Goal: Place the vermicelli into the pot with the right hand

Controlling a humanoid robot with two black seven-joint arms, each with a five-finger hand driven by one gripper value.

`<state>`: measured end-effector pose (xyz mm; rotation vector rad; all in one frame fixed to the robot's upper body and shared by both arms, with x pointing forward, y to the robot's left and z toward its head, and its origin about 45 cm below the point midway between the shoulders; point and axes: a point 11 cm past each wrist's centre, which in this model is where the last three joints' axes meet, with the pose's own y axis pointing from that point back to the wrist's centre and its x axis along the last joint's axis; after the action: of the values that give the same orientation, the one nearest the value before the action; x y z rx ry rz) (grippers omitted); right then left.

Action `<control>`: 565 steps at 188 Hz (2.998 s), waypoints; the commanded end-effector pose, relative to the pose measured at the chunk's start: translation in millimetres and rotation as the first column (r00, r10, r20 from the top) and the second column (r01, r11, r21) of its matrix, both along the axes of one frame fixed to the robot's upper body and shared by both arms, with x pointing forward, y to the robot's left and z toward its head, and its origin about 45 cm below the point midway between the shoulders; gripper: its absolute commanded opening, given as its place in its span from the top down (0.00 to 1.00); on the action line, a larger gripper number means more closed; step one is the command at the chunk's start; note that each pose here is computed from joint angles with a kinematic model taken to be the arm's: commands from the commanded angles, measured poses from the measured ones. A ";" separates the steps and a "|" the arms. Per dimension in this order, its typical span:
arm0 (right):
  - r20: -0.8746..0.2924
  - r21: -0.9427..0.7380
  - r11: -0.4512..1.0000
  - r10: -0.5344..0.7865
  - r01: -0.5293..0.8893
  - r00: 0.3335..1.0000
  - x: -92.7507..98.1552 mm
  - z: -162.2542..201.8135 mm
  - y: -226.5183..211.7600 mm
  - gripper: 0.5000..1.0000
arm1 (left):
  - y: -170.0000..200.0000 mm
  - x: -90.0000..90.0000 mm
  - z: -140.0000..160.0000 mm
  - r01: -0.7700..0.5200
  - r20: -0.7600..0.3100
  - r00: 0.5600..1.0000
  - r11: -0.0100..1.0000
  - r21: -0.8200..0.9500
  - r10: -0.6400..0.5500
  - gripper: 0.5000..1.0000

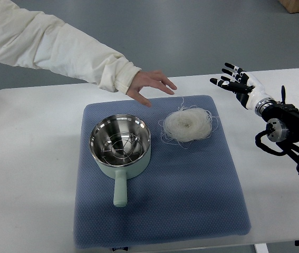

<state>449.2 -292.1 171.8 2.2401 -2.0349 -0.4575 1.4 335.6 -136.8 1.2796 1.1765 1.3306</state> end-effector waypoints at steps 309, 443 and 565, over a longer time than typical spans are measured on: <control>0.021 -0.044 0.998 -0.035 0.036 0.999 13.1 12.0 -17.8 0.15 | -0.7 0.8 0.0 -0.003 0.002 1.000 1.000 -0.003 0.003 0.00; -0.001 -0.547 0.612 0.681 -0.571 0.732 23.8 89.9 82.6 0.16 | -2.3 1.0 -0.2 -0.004 0.003 1.000 1.000 -0.008 0.004 0.00; -0.515 -0.757 -0.196 0.766 -0.624 0.384 -5.7 51.1 126.0 0.16 | -2.7 3.8 -0.1 -0.003 0.007 1.000 1.000 -0.011 0.003 0.00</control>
<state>442.9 -156.4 233.2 2.0750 -0.2718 0.8135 5.1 333.1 -136.9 1.2662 1.1788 1.3296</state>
